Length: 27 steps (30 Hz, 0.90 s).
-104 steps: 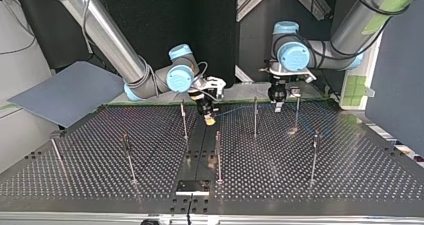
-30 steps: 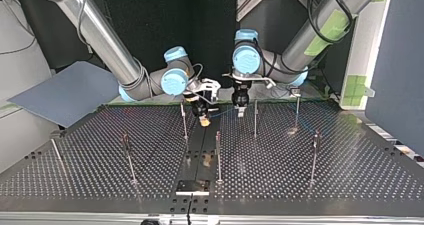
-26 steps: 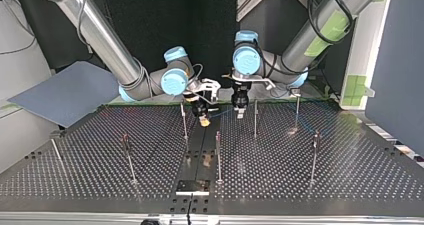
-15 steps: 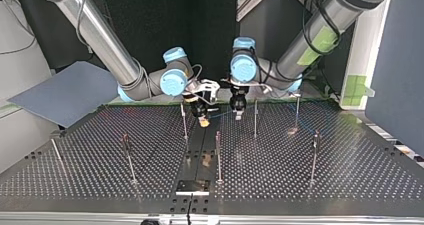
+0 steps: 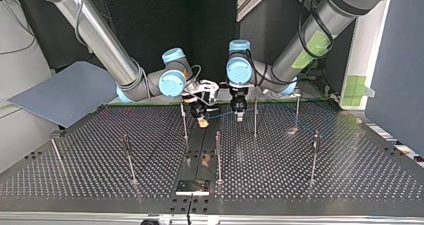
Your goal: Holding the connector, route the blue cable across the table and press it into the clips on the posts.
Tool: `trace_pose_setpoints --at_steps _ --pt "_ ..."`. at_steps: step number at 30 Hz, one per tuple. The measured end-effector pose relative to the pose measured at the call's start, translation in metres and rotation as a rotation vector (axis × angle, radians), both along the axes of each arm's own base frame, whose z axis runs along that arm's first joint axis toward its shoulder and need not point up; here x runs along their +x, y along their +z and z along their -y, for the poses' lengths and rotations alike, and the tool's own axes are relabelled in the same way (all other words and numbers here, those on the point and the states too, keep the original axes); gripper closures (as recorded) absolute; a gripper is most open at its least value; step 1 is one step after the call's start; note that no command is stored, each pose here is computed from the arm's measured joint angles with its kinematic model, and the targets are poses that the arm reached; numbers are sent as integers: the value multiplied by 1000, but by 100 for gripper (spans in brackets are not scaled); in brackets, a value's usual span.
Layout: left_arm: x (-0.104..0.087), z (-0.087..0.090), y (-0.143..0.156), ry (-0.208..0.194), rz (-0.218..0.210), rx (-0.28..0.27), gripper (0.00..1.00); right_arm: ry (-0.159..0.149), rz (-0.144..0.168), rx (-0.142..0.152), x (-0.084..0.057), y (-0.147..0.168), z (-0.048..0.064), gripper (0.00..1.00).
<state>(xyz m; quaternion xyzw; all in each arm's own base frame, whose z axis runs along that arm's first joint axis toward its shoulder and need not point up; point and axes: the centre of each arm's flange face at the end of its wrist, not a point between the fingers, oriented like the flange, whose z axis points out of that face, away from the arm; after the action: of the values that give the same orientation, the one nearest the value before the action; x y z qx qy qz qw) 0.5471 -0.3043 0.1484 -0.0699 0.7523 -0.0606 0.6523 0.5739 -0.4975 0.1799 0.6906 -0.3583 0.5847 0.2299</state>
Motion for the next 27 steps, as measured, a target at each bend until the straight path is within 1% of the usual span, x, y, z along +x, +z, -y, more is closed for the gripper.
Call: trace_pose_setpoints --at_steps 1,2,3,4,5,6,7,13,16,20,23,27 --pt "0 0 0 7 0 5 40 1 0 1 0 0 0 100" --pt "-1 0 0 11 0 9 65 1 1 1 0 0 0 100" --pt "-1 0 0 13 0 13 65 2 1 2 0 0 0 100" --pt "-2 1 0 15 0 16 85 3 2 3 0 0 0 100" --pt "-2 1 0 16 0 18 96 3 2 4 0 0 0 100" --pt "-3 2 0 16 0 19 96 3 2 5 0 0 0 100" --pt "-3 3 0 16 0 19 100 4 2 5 0 0 0 100" --pt "-5 5 1 14 1 13 100 6 0 2 0 3 -1 100" --pt "-6 6 3 13 -1 11 100 8 2 -3 -1 12 -2 100" --pt "-10 6 8 13 -16 10 100 13 8 -8 -3 33 -6 100" --pt "-17 5 17 11 -30 13 100 13 8 -8 -5 48 -10 100" --pt "-28 3 33 14 -32 14 100 13 6 -8 -11 73 -15 100"
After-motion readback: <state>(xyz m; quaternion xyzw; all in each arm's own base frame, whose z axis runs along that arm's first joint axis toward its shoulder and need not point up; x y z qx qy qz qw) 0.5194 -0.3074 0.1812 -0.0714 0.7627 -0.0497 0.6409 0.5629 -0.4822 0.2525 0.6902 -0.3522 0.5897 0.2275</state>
